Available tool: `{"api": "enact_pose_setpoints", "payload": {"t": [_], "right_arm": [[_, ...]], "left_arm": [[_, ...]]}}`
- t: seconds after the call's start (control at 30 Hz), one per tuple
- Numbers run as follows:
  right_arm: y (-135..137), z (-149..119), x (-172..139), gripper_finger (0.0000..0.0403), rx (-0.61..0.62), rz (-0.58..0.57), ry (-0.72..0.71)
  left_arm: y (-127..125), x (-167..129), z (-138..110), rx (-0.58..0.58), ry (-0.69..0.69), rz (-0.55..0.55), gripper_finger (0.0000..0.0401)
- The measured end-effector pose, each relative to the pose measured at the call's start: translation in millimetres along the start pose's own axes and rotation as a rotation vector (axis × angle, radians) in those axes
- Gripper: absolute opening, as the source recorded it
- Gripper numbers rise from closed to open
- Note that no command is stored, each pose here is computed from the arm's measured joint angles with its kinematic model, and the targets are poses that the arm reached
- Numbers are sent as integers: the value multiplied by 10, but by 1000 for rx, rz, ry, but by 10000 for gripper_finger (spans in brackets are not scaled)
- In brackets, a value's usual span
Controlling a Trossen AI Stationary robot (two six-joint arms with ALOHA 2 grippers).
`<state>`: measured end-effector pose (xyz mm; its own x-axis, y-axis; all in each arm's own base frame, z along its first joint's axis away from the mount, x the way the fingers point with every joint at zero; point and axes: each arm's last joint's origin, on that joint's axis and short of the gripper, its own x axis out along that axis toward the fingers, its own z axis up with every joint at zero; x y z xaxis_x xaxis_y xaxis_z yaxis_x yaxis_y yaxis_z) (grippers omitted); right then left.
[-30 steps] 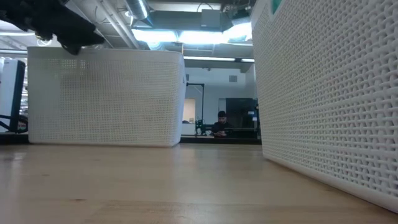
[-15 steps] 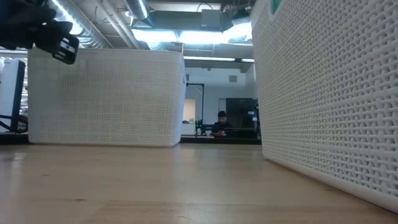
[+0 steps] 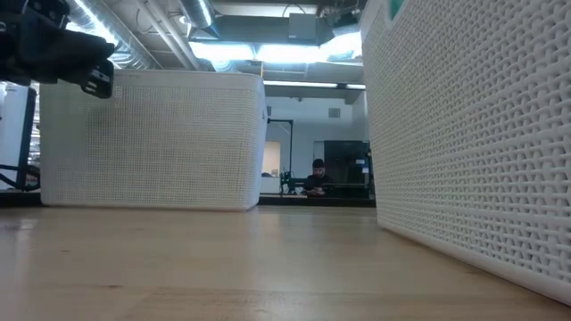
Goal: Sort clothes
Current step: Return to Home Position
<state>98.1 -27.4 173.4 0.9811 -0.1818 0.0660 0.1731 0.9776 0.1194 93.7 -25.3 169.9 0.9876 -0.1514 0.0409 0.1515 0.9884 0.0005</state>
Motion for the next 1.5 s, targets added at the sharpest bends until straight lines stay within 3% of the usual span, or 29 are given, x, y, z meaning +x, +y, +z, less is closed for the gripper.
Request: {"api": "enact_pose_setpoints", "payload": {"t": [0.3,1.5], "right_arm": [[-4,-33,0,50,3,-3,33],[-14,-39,0,50,2,-35,34]], "left_arm": [[73,3,7,-5,-7,113,30],[72,4,6,-17,-8,113,31]]}}
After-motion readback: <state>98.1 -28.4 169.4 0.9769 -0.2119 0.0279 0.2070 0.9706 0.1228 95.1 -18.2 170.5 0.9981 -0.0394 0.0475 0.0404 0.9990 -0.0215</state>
